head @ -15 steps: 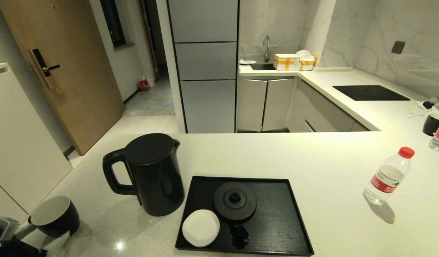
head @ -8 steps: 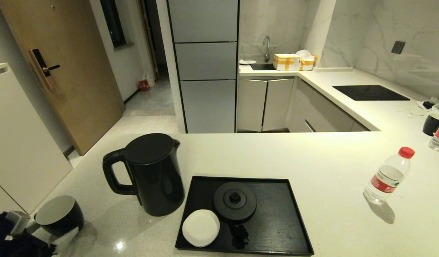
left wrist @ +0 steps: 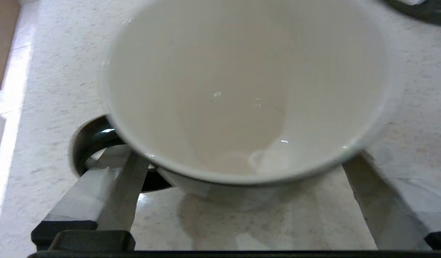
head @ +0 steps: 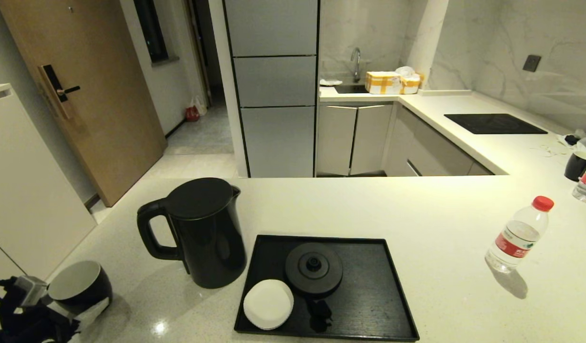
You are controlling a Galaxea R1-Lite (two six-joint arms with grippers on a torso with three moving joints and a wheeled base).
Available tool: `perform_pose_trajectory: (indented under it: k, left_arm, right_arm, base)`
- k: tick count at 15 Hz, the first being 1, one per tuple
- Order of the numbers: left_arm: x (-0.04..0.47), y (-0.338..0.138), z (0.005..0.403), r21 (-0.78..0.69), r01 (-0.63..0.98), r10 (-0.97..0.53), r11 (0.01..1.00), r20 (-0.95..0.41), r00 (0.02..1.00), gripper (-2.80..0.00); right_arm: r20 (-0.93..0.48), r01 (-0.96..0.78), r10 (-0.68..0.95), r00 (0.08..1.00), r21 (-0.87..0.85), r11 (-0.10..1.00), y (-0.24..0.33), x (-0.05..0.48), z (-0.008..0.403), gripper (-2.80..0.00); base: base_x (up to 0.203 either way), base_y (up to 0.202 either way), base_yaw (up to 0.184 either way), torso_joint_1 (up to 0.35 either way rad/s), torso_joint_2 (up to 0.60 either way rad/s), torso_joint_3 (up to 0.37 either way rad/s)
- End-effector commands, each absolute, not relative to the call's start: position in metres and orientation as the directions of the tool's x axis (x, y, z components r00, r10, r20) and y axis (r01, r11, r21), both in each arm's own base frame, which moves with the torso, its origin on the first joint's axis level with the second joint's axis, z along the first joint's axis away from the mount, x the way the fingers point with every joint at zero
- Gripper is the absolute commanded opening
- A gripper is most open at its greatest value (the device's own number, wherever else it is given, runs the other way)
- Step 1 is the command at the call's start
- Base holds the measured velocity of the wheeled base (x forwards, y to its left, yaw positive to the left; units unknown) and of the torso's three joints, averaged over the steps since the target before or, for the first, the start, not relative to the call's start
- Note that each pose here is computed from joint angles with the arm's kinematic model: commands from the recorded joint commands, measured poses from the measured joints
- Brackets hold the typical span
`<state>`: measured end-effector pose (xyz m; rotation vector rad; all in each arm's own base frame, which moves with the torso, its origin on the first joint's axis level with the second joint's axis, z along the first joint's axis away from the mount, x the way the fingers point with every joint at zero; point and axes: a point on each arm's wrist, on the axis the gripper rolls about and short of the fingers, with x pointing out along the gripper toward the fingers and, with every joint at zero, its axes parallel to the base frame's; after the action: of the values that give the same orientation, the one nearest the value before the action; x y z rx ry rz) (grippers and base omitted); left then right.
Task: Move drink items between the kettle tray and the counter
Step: Return the tea cup to its original position
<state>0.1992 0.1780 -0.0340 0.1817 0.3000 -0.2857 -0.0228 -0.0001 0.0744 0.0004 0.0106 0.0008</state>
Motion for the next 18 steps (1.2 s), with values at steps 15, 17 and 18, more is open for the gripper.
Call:
perform_pose_trajectory:
  k: [15,17,18]
  left_arm:
    - [0.223,0.175,-0.032,0.143,0.286,-0.230,0.948,-0.316,0.921,0.00]
    - [0.223,0.174,-0.032,0.142,0.285,-0.229,0.948,-0.319,0.920,0.00]
    - [0.223,0.174,-0.032,0.143,0.286,-0.229,0.948,-0.319,0.919,0.00]
  right_arm:
    - [-0.014,-0.002,0.002,1.000,0.000,1.000,0.000,-0.023,0.074,-2.80]
    - [-0.014,-0.003,0.003,1.000,0.000,1.000,0.000,-0.023,0.074,-2.80]
    - [-0.014,-0.002,0.002,1.000,0.000,1.000,0.000,-0.023,0.074,-2.80]
  base:
    - [0.000,0.000,0.000,0.000,0.00,0.000]
    - [0.000,0.000,0.000,0.000,0.00,0.000]
    - [0.000,0.000,0.000,0.000,0.00,0.000]
